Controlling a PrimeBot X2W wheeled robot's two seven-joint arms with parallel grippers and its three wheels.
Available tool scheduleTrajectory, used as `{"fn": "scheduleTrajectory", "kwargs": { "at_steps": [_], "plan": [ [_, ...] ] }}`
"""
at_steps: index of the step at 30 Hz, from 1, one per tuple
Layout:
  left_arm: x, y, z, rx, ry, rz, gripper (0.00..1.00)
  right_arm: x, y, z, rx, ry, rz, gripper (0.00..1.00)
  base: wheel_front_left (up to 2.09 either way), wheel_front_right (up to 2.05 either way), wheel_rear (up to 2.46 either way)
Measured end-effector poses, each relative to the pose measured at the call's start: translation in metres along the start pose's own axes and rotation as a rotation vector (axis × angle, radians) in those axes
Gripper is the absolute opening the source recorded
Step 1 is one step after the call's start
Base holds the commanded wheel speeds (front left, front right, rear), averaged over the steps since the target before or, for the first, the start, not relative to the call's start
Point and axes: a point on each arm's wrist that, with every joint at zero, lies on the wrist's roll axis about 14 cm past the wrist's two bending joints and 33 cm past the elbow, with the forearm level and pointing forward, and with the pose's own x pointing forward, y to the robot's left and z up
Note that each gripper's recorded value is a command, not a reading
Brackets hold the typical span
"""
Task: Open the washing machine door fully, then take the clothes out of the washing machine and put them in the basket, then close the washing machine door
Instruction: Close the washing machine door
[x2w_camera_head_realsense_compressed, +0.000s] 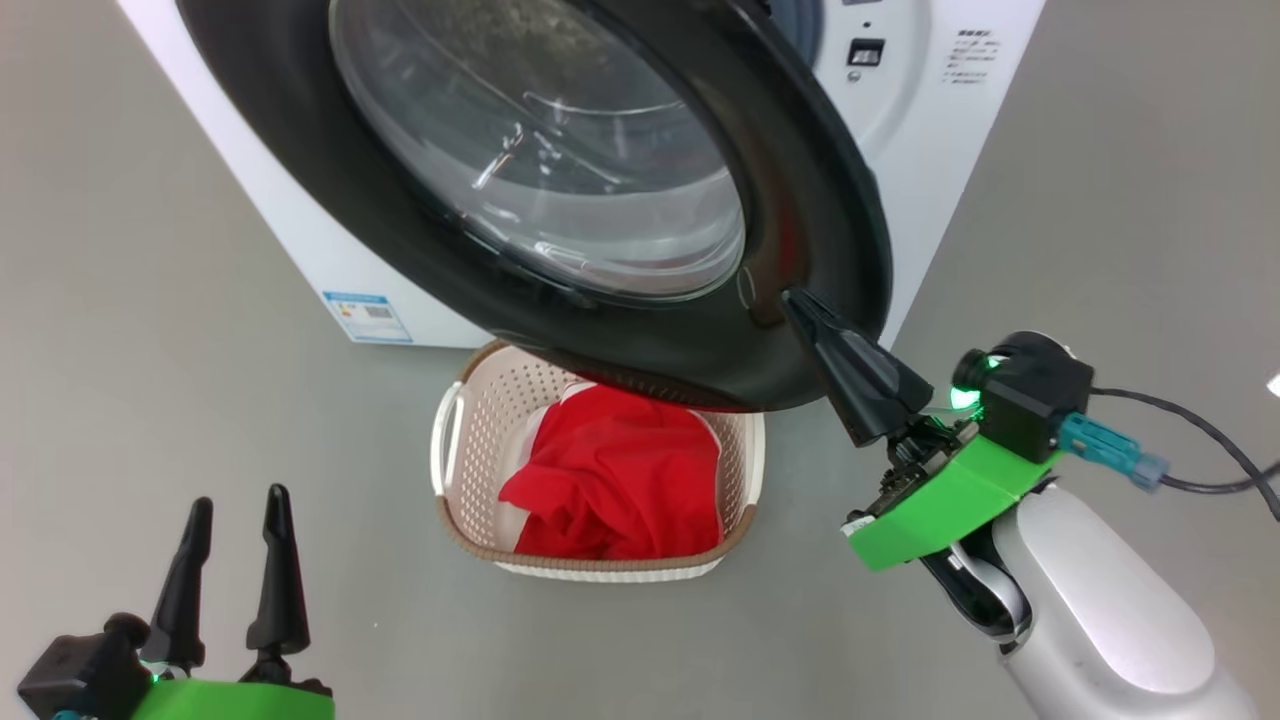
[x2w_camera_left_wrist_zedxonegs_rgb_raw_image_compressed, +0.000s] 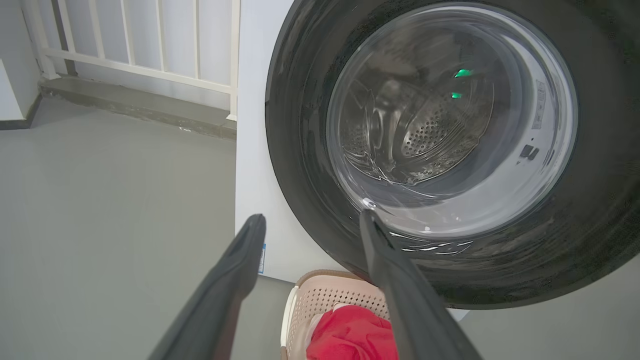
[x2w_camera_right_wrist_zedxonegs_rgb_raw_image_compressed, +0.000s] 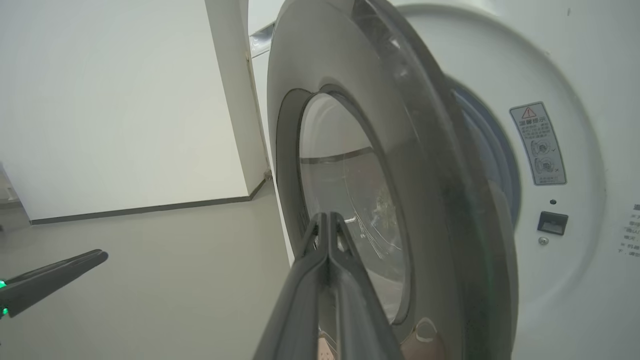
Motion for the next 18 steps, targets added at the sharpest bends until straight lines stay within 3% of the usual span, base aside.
{"fn": "scheduleTrajectory", "kwargs": {
  "at_steps": [11,18],
  "plan": [
    [0.005,0.011,-0.008,0.001,0.017,0.035,1.0,0.007,-0.016,-0.05,0.014,0.131,-0.009,0.0,0.0,0.0,0.0],
    [0.011,0.017,-0.011,0.013,0.022,0.048,1.0,0.015,-0.036,-0.056,0.015,0.133,-0.045,0.0,0.0,0.0,0.0]
  ]
}}
